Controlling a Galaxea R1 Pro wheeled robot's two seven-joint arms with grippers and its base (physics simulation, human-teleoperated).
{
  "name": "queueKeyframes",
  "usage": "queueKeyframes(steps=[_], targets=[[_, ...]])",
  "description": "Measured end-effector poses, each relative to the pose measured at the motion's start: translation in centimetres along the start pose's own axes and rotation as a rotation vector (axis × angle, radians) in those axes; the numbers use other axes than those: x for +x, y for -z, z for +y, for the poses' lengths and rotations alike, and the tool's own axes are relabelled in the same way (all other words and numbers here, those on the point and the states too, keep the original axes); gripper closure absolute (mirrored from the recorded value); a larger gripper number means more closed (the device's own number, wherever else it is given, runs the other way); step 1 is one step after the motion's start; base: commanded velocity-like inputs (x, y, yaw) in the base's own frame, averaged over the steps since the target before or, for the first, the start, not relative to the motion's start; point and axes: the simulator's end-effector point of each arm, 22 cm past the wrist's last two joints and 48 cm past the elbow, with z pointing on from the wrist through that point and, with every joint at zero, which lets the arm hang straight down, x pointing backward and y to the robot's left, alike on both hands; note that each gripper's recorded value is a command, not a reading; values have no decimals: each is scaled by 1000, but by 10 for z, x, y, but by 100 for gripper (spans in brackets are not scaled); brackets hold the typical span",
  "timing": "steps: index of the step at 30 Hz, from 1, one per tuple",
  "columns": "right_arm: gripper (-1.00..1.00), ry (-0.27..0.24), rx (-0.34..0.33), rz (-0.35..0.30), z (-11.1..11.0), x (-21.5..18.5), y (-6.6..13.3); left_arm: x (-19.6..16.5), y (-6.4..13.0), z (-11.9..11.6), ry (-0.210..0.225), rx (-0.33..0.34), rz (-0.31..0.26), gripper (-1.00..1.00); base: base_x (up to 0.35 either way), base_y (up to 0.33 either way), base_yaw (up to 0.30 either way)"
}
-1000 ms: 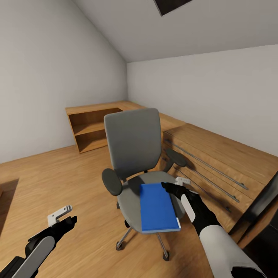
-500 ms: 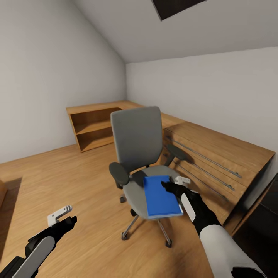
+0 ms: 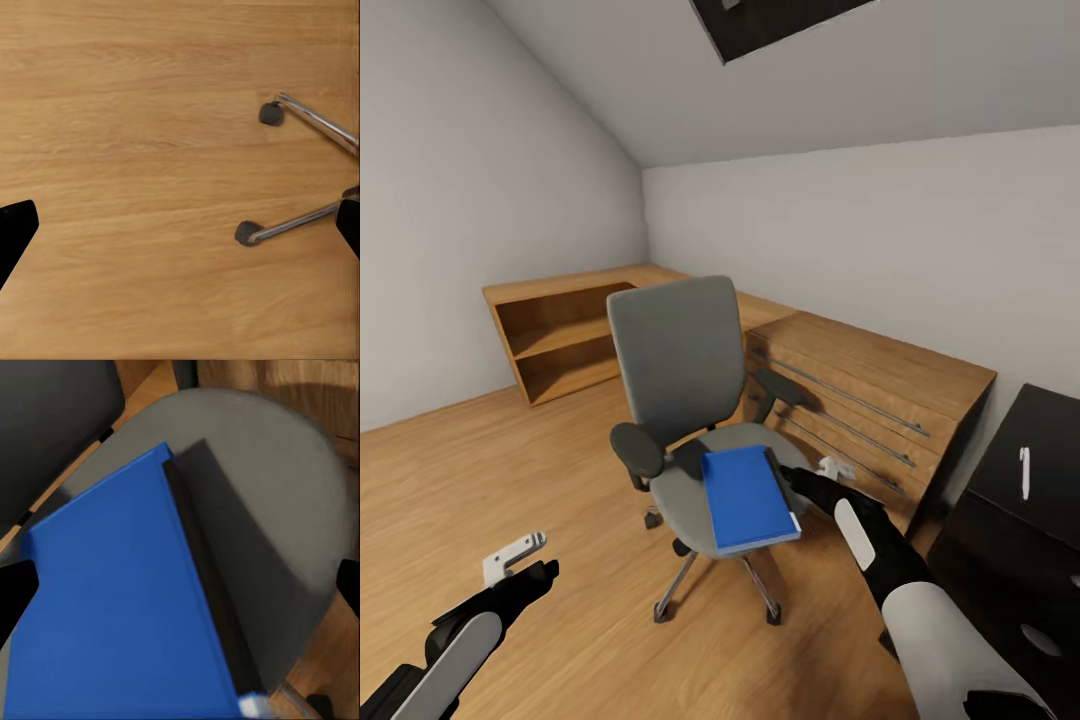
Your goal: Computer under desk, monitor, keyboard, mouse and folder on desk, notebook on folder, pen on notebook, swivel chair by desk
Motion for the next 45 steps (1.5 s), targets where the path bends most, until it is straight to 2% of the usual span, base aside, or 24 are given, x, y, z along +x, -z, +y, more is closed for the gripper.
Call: queueKeyframes(steps=[5, 10, 15, 18, 24, 26, 30, 45], targets=[[-100, -16, -10, 1, 1, 1, 1, -1, 1, 0, 1, 1, -2, -100, -26, 22, -273], [-100, -79, -31, 15, 2, 6, 2, -1, 1, 0, 2, 2, -4, -100, -133, 124, -274], [-100, -197, -89, 34, -3, 6, 7, -1, 1, -1, 1, 2, -4, -100, -221, 233, -182], [-100, -233, -117, 60, 1, 12, 9, -2, 1, 0, -1, 3, -3, -100, -129, 148, -37], [-100, -264, -137, 102, 6, 25, 9, -9, 5, -2, 7, 11, -20, -100, -25, 28, -7], [-100, -301, -171, 137, 13, 34, 11, -17, 10, -8, 14, 29, -39, -100, -3, 3, -1], [-100, -340, -214, 153, 18, 39, 11, -17, 9, -10, 19, 39, -47, -100, -1, 1, -15], [-100, -370, -223, 146, -3, 59, 3, 9, -11, -1, 16, 34, -43, -100, 0, 0, -4]])
